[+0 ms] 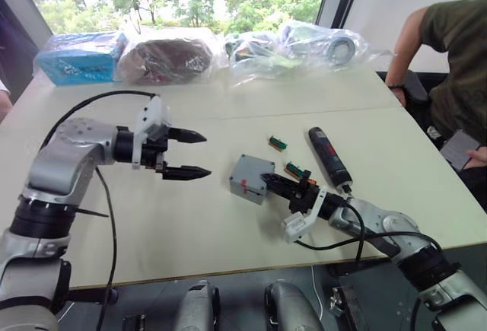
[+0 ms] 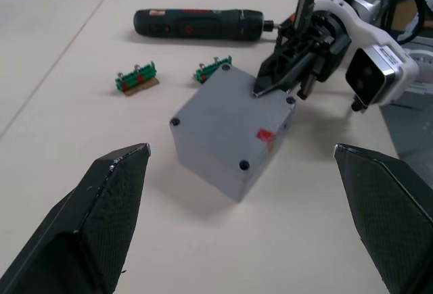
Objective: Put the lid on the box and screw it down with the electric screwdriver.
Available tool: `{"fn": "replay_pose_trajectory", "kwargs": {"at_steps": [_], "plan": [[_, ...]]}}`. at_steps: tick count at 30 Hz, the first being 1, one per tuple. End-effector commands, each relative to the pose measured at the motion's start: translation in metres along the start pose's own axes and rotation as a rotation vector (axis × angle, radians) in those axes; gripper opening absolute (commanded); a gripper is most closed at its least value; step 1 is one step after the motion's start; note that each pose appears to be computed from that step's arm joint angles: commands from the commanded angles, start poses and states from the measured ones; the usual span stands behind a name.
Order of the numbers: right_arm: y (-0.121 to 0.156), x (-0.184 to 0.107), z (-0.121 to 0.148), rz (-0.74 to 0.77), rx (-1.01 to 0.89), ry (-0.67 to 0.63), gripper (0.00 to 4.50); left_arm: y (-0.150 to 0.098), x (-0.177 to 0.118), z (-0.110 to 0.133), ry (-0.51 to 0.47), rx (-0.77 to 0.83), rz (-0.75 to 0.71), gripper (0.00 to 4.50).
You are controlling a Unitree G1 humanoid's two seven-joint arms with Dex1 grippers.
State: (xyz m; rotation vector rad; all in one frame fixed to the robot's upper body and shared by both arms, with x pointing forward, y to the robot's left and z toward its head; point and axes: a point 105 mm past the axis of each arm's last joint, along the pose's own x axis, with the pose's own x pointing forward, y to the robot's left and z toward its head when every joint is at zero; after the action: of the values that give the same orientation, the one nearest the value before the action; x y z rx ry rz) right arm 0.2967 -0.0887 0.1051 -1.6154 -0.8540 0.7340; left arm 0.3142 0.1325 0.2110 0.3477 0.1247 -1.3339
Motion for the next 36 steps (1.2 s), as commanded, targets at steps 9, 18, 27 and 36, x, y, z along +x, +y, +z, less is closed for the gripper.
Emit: {"fn": "replay_pose_trajectory", "kwargs": {"at_steps": [9, 18, 27, 36], "plan": [[0.01, -0.003, -0.004, 0.047, -0.006, 0.013, 0.19, -0.007, 0.054, -0.004, -0.045, 0.072, -0.089, 0.08], [0.011, -0.004, -0.001, 0.059, -0.001, -0.004, 0.19, -0.005, 0.09, -0.045, 0.005, 0.073, -0.07, 0.03], [0.008, -0.007, -0.001, 0.057, 0.016, -0.011, 2.94, -0.003, 0.101, -0.069, 0.077, 0.103, -0.056, 0.0], [-0.001, -0.013, -0.007, 0.044, 0.005, -0.029, 4.48, -0.015, 0.098, -0.092, 0.159, 0.044, -0.123, 0.0]]}}
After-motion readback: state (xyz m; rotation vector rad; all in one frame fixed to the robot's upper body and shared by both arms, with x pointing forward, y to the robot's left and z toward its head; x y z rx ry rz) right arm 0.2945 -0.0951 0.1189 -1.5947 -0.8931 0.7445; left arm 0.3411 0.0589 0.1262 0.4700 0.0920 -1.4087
